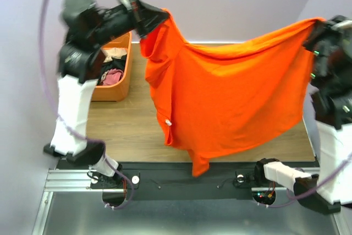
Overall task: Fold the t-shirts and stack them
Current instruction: Flatten the tshirt out
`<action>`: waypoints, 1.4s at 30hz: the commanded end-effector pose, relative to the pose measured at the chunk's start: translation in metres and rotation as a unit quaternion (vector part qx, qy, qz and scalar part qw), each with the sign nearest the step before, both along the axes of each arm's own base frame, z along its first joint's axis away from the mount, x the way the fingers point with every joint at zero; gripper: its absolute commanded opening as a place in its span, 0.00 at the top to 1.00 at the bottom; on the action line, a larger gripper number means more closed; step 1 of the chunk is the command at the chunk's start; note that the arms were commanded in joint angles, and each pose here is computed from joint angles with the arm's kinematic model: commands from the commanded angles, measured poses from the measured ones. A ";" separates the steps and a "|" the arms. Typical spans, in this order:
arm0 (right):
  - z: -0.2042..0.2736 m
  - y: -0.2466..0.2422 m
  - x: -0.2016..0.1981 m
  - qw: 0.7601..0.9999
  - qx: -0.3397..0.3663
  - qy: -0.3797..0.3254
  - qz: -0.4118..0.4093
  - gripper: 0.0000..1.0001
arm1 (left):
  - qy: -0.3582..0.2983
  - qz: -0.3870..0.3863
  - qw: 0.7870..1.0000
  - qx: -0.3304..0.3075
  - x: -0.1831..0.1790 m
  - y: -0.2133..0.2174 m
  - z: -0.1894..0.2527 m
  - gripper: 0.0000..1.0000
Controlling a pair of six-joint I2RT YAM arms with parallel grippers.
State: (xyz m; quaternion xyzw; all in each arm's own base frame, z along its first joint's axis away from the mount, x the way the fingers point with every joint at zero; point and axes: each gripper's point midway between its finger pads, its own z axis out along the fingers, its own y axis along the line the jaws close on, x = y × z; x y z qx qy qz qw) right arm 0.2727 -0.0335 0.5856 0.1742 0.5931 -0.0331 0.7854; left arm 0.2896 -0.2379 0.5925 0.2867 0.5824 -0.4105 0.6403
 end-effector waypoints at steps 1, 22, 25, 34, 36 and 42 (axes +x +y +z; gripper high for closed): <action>-0.074 -0.011 0.071 0.993 -0.015 0.103 -0.063 1.00 | 0.090 -0.027 0.993 0.066 0.083 -0.040 -0.093 1.00; -0.347 0.001 0.203 0.928 0.035 0.366 0.052 0.18 | 0.256 0.186 0.938 0.143 0.195 -0.040 -0.301 0.01; -0.376 0.018 0.185 0.913 0.055 0.392 0.094 0.18 | 0.316 0.211 0.911 0.161 0.174 -0.026 -0.346 0.01; -0.429 0.067 0.168 0.863 0.095 0.444 0.222 0.18 | 0.411 0.202 0.875 0.155 0.152 -0.029 -0.412 0.01; -0.441 0.069 0.170 0.854 0.099 0.456 0.230 0.18 | 0.430 0.200 0.866 0.160 0.150 -0.030 -0.428 0.02; -0.475 0.069 0.173 0.835 0.106 0.489 0.227 0.19 | 0.472 0.192 0.841 0.179 0.148 -0.034 -0.470 0.01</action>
